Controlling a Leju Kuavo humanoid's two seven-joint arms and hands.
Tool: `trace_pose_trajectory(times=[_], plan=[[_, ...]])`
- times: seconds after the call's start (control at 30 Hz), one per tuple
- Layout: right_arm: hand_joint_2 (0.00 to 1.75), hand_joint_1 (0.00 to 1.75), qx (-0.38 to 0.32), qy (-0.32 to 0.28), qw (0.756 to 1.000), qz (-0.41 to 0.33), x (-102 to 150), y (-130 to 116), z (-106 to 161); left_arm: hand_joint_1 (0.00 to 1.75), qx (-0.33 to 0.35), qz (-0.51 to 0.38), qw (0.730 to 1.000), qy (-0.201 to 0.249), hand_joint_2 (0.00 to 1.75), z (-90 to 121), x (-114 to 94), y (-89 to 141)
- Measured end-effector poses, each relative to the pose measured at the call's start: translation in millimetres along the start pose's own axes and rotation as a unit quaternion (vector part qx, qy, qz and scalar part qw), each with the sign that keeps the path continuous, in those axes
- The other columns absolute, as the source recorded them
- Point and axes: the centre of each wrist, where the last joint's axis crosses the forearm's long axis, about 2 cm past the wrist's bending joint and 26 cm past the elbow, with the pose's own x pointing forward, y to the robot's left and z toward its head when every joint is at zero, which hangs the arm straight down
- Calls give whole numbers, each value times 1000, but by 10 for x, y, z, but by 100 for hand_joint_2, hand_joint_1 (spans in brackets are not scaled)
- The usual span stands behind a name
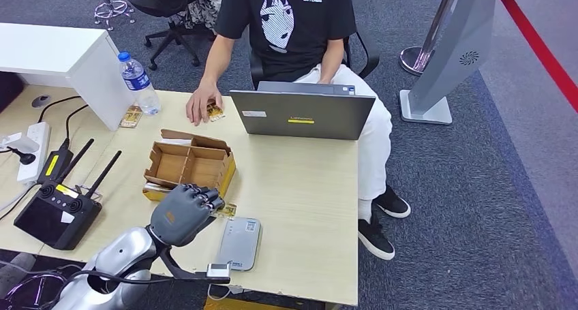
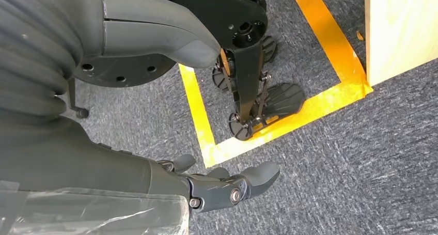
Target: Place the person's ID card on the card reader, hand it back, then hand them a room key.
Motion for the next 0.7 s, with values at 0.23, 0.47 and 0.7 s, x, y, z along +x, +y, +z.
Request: trace_pose_trajectory(times=[0.23, 0.47, 0.7], plan=[[175, 0, 1, 0, 1000, 4, -1, 0, 0, 175, -41, 7, 999, 3, 175, 54, -31, -157], [175, 0, 3, -1, 1000, 9, -1, 1, 0, 175, -67, 15, 998, 6, 175, 87, -21, -294], [175, 0, 6, -1, 1000, 9, -1, 4, 0, 175, -89, 20, 996, 5, 175, 111, 9, -411]])
